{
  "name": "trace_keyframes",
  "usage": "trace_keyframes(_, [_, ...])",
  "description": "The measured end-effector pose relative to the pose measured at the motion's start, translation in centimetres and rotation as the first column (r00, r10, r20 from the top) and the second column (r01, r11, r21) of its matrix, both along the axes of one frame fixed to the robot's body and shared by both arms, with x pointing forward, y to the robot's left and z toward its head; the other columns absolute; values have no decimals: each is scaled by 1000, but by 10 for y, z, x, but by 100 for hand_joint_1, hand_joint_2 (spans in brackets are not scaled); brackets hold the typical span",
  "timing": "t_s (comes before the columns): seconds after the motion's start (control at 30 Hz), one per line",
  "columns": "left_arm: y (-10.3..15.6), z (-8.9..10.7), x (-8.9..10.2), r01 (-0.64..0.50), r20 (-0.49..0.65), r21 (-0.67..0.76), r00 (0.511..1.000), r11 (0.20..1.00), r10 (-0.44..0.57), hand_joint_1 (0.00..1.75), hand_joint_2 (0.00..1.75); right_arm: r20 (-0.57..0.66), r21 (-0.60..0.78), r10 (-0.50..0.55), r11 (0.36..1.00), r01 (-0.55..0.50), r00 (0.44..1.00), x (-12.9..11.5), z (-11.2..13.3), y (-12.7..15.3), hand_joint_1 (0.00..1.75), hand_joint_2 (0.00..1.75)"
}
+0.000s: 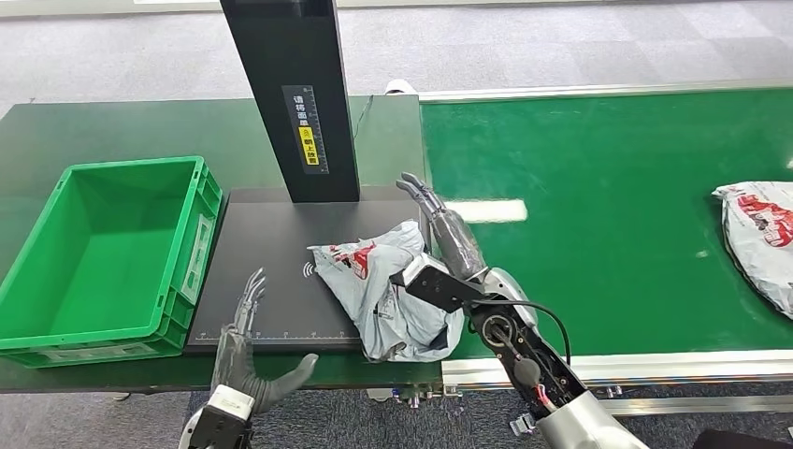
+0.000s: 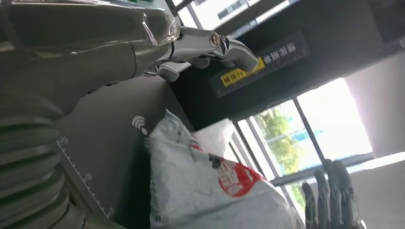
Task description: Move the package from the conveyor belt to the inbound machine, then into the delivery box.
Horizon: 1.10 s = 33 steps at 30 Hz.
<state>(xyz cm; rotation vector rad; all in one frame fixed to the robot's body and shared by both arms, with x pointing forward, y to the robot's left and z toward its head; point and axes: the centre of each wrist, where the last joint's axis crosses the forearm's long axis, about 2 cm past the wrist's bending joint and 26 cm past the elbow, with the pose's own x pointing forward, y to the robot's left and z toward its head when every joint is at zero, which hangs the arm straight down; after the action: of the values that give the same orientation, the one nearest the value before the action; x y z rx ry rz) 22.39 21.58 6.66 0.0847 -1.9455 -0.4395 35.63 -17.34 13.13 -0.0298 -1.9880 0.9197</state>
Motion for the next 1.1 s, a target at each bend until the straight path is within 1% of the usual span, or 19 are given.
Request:
trace_keyframes(0.17, [-7, 9, 15, 88, 1, -66, 996, 994, -88, 0, 175, 23, 60, -6, 998, 5, 1000, -1, 0, -1, 0, 175])
trace_keyframes(0.3, [-18, 21, 31, 211, 4, -149, 977, 966, -212, 0, 175, 30, 105, -1, 994, -2, 1000, 1, 2, 0, 0, 175])
trace_keyframes(0.37, [-26, 28, 39, 264, 8, -163, 964, 951, -266, 0, 175, 31, 113, 5, 994, -9, 1000, 2, 4, 3, 0, 175])
trace_keyframes(0.47, [-34, 33, 49, 311, -4, -145, 949, 939, -315, 0, 175, 28, 106, 21, 994, -24, 999, 4, 7, 7, 0, 175])
trace_keyframes(0.7, [-52, 34, 67, 396, -68, -74, 914, 915, -401, 0, 175, 11, 78, 50, 996, -50, 999, 5, 9, 19, 0, 175])
trace_keyframes(1.1, [-60, 31, 75, 447, -123, -35, 885, 894, -448, 0, 175, -5, 60, 51, 997, -51, 999, 6, 7, 20, 0, 175])
